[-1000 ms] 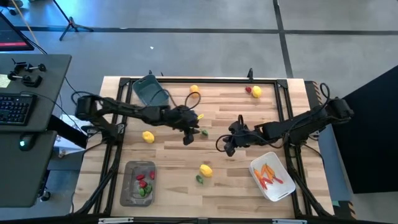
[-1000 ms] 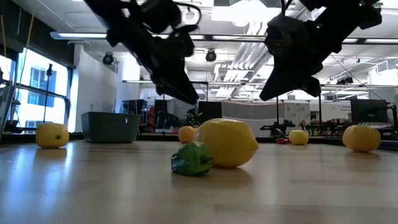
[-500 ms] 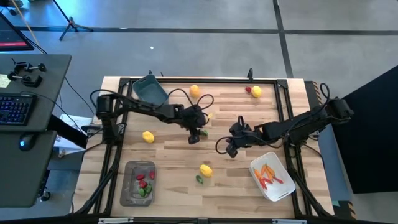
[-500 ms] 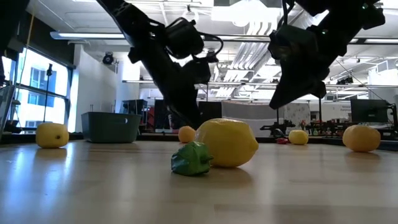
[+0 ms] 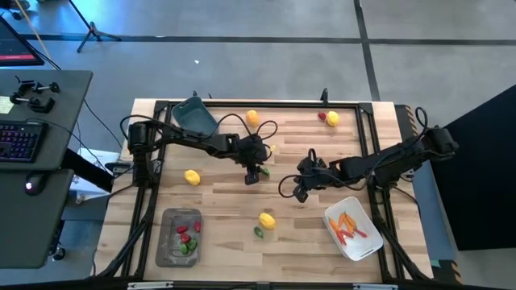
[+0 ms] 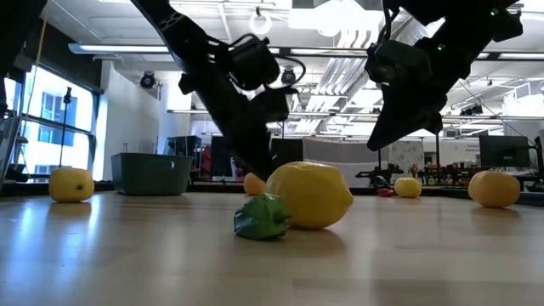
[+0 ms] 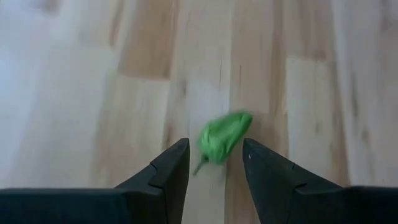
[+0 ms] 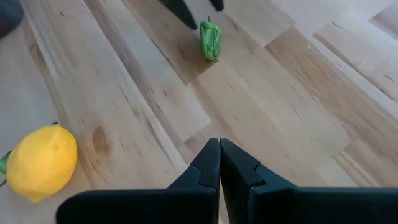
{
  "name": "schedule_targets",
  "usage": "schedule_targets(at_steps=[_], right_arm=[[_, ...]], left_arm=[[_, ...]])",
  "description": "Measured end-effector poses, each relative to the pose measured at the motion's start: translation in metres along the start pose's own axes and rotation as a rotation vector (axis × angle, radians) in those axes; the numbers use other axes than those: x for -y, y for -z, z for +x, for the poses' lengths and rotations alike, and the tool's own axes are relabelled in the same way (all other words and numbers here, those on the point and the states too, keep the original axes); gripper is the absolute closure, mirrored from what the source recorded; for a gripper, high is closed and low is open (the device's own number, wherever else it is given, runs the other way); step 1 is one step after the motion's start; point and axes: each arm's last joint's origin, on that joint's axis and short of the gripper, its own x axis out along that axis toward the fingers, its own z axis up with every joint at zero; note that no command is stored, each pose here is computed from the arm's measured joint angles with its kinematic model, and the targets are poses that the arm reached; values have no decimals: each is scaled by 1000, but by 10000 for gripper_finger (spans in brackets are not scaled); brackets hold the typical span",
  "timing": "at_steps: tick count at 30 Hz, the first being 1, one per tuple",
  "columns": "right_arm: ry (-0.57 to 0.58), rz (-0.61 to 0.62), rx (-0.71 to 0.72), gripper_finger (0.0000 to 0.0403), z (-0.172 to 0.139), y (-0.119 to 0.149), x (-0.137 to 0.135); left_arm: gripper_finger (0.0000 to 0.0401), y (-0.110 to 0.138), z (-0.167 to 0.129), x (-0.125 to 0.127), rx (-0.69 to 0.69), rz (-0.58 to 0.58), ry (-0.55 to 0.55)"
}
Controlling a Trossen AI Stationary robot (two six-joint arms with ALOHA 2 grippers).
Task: Sort produce into baskets
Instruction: Put the green chili pepper into the black bin
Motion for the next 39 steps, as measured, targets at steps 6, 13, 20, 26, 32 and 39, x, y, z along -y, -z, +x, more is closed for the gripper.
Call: schedule_targets(at_steps=[6, 13, 20, 26, 32, 39], right_arm=[[1, -1, -2, 403, 0, 0, 0], [2, -2, -4, 403, 0, 0, 0], [2, -9, -5, 403, 0, 0, 0], [1, -9, -5, 403, 0, 0, 0], [1, -21, -5, 403, 0, 0, 0], [-1, -27, -3, 403, 0, 0, 0]], left_arm=[[266, 5, 8, -1, -27, -1, 7], [273, 5, 10, -1, -18, 12, 3], [362, -2, 10, -3, 51, 53, -2], [395, -1, 9, -8, 52, 19, 8], [401, -1, 5, -2, 34, 11, 72], [401, -13, -46, 23, 40, 67, 110]])
